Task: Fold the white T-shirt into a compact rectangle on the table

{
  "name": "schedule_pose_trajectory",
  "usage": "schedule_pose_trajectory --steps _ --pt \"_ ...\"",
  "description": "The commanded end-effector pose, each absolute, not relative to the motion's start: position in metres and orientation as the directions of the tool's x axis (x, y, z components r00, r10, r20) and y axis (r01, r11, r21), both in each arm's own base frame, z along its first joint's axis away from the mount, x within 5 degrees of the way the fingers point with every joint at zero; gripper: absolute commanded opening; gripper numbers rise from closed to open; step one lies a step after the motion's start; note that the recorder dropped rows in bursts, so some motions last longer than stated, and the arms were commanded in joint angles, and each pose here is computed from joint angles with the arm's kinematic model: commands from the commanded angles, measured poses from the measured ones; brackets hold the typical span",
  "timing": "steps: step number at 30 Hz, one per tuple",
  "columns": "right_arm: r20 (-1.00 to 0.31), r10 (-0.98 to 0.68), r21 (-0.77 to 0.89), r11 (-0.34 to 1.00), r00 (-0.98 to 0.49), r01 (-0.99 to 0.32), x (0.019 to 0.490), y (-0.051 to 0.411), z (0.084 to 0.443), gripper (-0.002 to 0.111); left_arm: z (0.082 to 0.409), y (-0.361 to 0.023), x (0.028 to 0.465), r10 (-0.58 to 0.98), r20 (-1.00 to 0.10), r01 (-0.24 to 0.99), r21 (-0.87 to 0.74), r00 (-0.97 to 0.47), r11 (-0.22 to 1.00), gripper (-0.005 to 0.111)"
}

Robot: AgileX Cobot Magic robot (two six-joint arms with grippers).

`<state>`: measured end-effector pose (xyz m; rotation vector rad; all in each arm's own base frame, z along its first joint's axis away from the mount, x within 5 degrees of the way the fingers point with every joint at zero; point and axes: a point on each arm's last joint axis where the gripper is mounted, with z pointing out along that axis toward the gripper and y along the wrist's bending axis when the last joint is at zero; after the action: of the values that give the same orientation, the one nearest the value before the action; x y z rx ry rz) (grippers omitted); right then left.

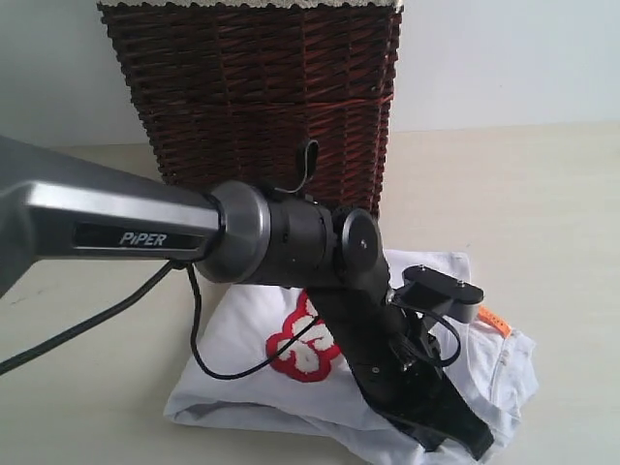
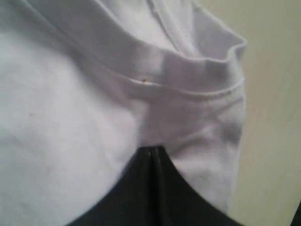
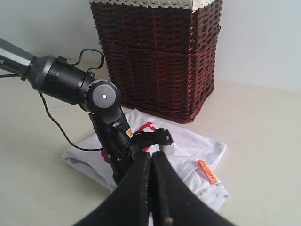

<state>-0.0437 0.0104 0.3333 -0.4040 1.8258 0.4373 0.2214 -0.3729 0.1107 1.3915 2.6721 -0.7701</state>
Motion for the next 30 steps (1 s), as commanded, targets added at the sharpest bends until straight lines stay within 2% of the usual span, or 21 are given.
schedule_pose_trajectory --steps 1,7,10,14,17,20,26,30 --pt "-0.961 -0.046 0.096 0.870 -0.274 -0.483 -0.043 0.011 0.333 0.000 0.147 -0.368 0.222 0.770 -0.313 0.814 -0.390 -0.556 0.430 0.000" --pt "-0.976 -0.068 0.045 0.869 -0.208 -0.493 -0.042 0.011 0.337 0.000 0.229 -0.349 0.212 0.710 -0.515 0.877 -0.304 -0.480 0.373 0.000" --pt "-0.987 -0.043 0.040 0.874 -0.158 -0.484 -0.041 0.010 0.342 0.000 0.266 -0.322 0.202 0.637 -0.635 0.893 -0.221 -0.436 0.391 0.000" --pt "-0.998 0.056 0.058 0.883 -0.017 -0.466 -0.032 0.010 0.352 0.000 0.302 -0.278 0.183 0.494 -0.782 0.881 -0.144 -0.381 0.451 0.000" --pt "-0.981 0.176 0.121 0.879 0.079 -0.461 -0.017 0.013 0.350 0.000 0.315 -0.243 0.164 0.399 -0.853 0.862 -0.109 -0.337 0.494 0.000" --pt "-0.957 0.267 0.191 0.877 0.116 -0.441 0.003 0.014 0.333 0.000 0.324 -0.211 0.146 0.305 -0.910 0.845 -0.084 -0.282 0.528 0.000" --pt "-0.942 0.310 0.248 0.902 0.130 -0.352 0.037 0.014 0.278 0.000 0.326 -0.154 0.119 0.092 -0.988 0.776 -0.038 -0.122 0.629 0.000" --pt "-0.948 0.306 0.262 0.911 0.094 -0.320 0.046 0.014 0.251 0.000 0.316 -0.123 0.100 0.025 -0.998 0.756 -0.021 -0.050 0.654 0.000"
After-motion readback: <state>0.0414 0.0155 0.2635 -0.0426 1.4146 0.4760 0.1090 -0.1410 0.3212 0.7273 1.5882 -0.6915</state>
